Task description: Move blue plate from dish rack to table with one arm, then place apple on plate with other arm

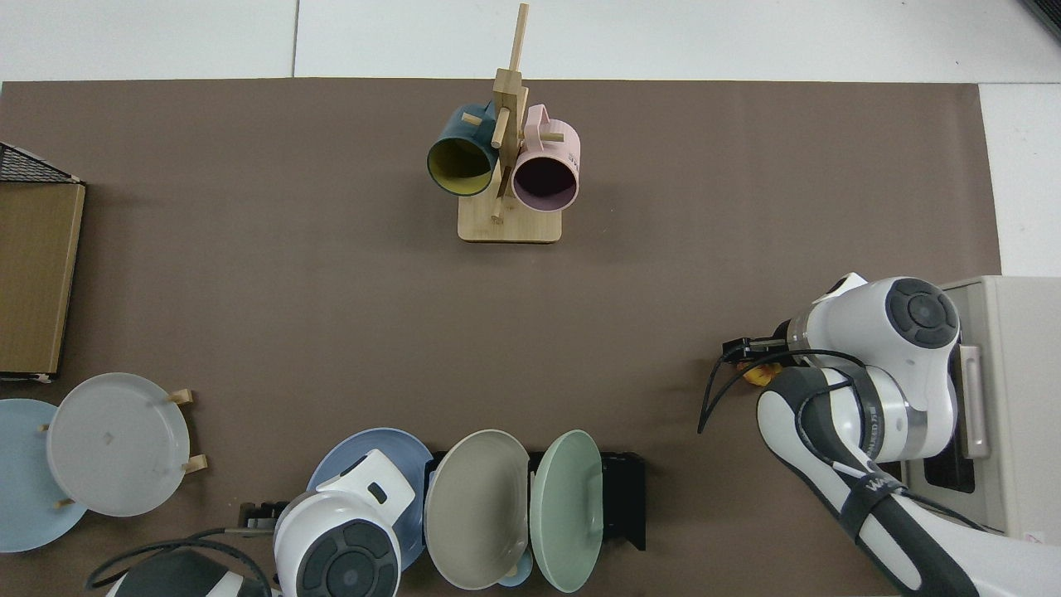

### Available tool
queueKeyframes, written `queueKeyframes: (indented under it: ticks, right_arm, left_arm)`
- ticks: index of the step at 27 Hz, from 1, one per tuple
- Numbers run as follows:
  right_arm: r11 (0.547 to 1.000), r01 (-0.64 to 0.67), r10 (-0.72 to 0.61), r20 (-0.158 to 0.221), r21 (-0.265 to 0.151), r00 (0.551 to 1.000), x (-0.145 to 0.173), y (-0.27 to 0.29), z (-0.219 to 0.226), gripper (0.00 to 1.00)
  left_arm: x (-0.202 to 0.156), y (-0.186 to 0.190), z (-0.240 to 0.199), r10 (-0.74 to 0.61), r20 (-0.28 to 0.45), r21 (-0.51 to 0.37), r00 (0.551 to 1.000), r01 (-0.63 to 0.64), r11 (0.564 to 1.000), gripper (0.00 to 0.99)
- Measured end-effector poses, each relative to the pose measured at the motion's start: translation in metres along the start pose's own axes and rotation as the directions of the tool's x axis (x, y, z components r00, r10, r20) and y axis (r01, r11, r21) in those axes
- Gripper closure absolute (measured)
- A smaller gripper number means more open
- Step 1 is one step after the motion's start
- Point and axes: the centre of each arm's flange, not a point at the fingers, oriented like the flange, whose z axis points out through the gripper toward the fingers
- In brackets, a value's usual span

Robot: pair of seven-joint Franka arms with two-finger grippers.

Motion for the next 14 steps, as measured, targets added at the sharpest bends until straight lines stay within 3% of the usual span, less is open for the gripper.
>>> queueKeyframes:
  ticks: [2, 7, 13, 14]
  right_arm:
    - [1.000, -0.003, 0.003, 0.000, -0.001, 1.000, -0.001, -0.005, 0.000, 0.00]
    - [1.000, -0.011, 0.011, 0.002, -0.002, 1.000, -0.002, -0.018, 0.001, 0.00]
    - [1.000, -0.013, 0.013, 0.002, -0.002, 1.000, -0.003, -0.017, 0.001, 0.03]
    - [1.000, -0.014, 0.014, 0.002, -0.003, 1.000, -0.003, -0.017, 0.001, 0.04]
  left_arm:
    - [0.000, 0.000, 0.000, 0.007, 0.003, -0.010, 1.000, -0.007, 1.000, 0.022]
    - [0.000, 0.001, 0.000, 0.018, 0.005, -0.019, 1.000, -0.018, 1.000, 0.282]
    - [0.002, 0.002, 0.002, 0.035, 0.002, -0.026, 0.999, -0.035, 0.999, 0.326]
    - [0.002, 0.002, 0.002, 0.036, 0.001, -0.026, 0.999, -0.036, 0.999, 0.374]
